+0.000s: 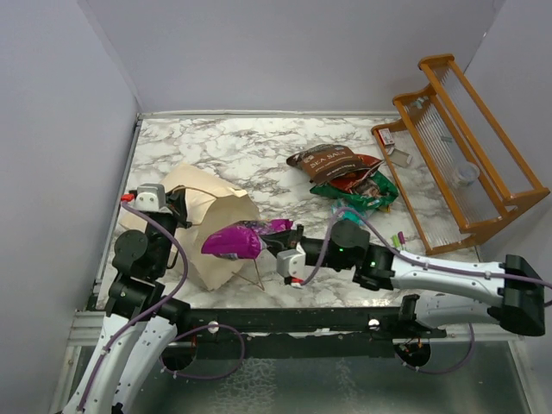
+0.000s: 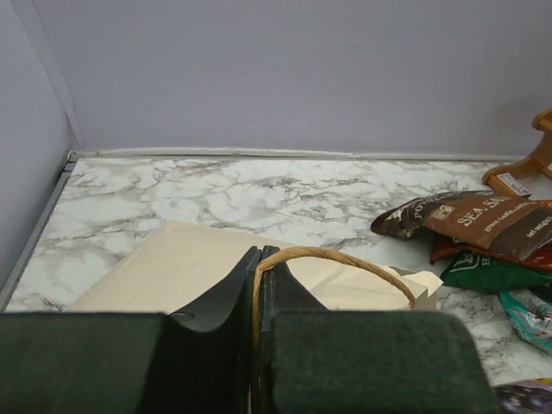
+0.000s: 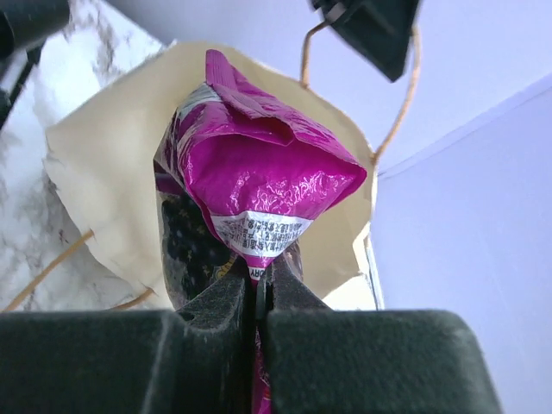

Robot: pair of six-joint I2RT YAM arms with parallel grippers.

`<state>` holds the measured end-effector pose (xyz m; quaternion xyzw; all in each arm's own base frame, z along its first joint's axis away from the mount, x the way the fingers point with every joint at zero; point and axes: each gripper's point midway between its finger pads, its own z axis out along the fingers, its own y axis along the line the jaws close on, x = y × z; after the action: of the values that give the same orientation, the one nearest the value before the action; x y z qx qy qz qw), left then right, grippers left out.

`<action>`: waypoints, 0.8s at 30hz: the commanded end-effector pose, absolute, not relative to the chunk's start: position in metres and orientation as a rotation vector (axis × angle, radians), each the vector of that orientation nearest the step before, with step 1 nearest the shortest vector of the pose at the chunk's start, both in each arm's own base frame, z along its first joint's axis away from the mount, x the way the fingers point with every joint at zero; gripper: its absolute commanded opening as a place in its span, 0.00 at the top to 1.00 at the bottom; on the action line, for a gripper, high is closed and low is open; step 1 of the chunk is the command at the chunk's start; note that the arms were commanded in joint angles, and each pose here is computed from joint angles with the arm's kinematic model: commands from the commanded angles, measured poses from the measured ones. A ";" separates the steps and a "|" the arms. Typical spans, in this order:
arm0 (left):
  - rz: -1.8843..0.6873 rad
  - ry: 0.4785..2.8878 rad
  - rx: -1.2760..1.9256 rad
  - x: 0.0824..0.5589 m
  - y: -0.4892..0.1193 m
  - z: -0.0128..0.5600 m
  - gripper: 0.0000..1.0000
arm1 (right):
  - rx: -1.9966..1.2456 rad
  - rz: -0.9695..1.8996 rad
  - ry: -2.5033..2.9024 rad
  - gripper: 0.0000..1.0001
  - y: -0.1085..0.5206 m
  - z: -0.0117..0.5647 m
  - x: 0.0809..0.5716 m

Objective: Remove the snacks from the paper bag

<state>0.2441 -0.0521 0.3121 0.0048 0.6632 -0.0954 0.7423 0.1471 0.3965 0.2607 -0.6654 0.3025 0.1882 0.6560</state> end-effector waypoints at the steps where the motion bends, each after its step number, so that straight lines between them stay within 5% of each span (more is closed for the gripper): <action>1: -0.154 1.424 -0.034 0.245 -0.040 0.322 1.00 | -1.281 0.460 0.694 0.99 0.365 0.316 0.144; 11: -0.135 1.447 -0.100 0.248 -0.032 0.314 1.00 | -0.635 0.324 0.987 0.99 0.260 0.358 0.216; 17: -0.145 1.454 -0.119 0.247 -0.032 0.315 1.00 | -0.237 0.482 1.318 0.99 0.225 0.307 0.270; 24: -0.154 1.456 -0.136 0.246 -0.031 0.313 1.00 | -0.064 0.786 1.596 0.98 0.233 0.234 0.279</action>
<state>0.2484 -0.0372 0.3065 -0.0415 0.6711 -0.0729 0.7366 0.2874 0.2144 0.2454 -0.1227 0.6717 0.2047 0.7013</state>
